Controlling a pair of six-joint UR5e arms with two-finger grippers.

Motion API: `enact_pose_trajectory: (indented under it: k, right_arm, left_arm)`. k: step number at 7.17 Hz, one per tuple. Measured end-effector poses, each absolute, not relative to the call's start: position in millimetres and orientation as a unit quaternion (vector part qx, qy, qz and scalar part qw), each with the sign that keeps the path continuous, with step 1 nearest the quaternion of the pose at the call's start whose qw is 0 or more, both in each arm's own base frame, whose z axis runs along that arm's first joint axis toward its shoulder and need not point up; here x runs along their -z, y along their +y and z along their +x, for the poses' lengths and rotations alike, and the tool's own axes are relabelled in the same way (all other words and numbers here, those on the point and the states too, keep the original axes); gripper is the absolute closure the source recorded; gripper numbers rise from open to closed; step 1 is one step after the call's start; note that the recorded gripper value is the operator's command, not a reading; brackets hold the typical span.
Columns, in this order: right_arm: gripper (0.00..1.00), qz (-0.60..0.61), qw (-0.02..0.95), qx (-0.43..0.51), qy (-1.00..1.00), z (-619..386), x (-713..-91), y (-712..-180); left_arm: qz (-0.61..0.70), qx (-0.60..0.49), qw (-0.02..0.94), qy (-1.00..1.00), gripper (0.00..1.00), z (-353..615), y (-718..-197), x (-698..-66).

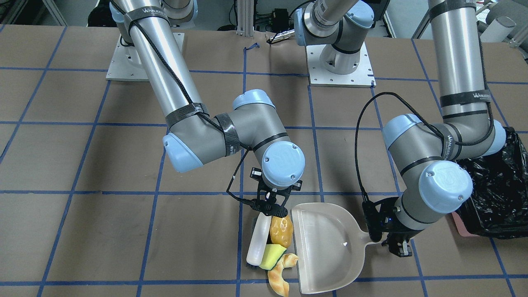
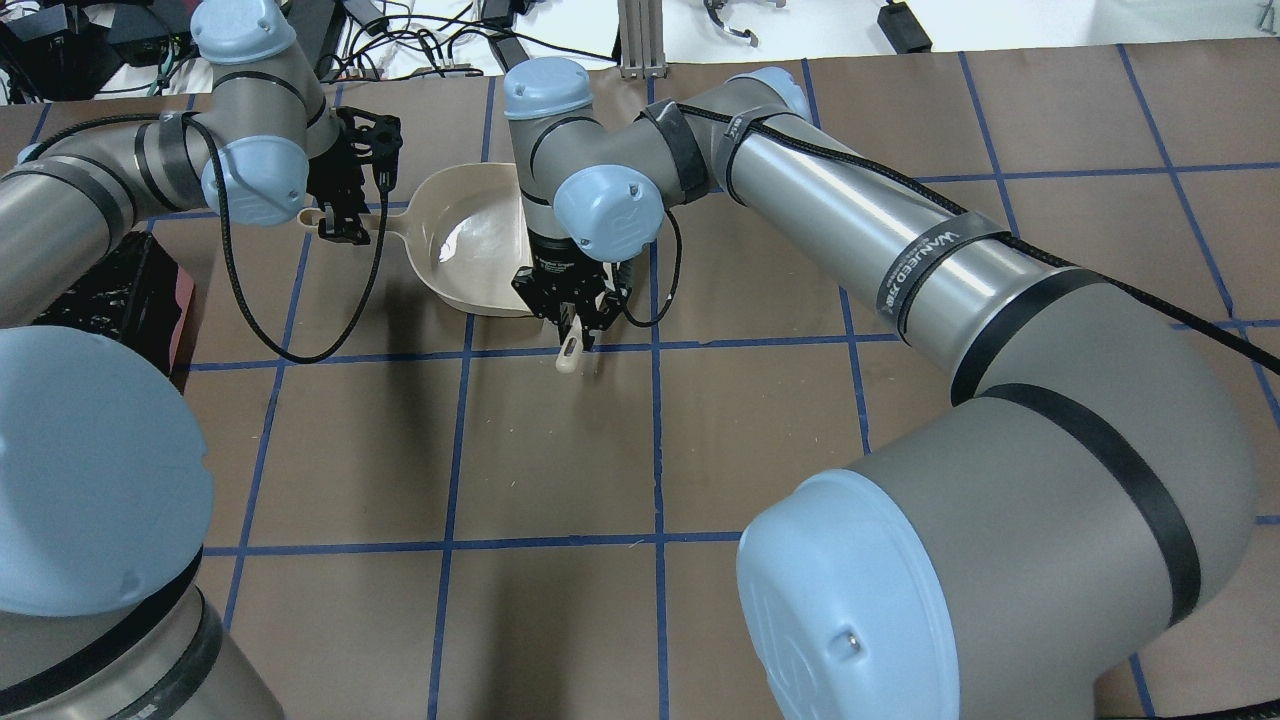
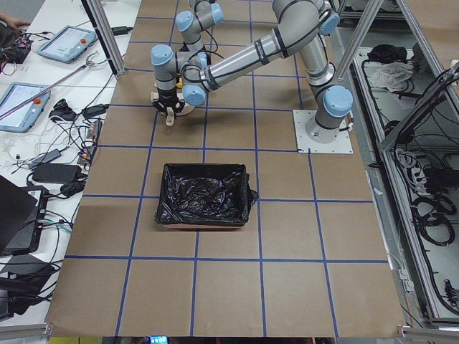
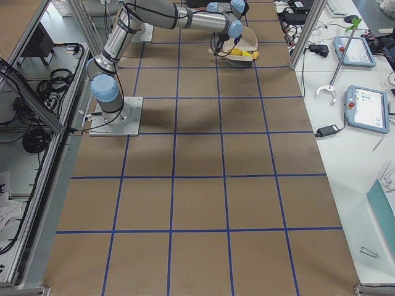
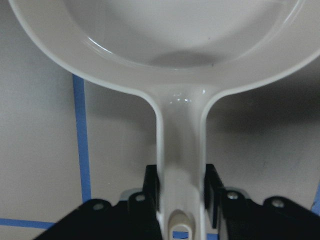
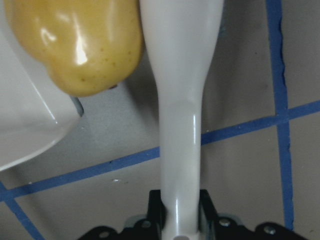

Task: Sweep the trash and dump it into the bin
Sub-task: 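Sweep the potato with the right gripper's brush toward the dustpan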

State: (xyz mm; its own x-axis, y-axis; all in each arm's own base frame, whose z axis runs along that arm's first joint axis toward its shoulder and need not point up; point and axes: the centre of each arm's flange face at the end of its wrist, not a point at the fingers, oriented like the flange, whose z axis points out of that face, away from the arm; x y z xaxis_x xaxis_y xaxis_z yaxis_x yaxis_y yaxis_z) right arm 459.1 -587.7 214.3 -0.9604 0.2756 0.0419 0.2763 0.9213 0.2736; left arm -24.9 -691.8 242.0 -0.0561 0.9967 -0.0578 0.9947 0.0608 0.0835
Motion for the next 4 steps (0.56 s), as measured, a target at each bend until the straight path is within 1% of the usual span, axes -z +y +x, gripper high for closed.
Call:
enact_pose_trajectory:
  k: [4]
  right_arm:
    - [0.82,-0.143,-0.011,0.141,-0.979,473,-214,-585]
  left_arm:
    - [0.684,-0.011,0.048,0.727,1.00,-25,-692,-239]
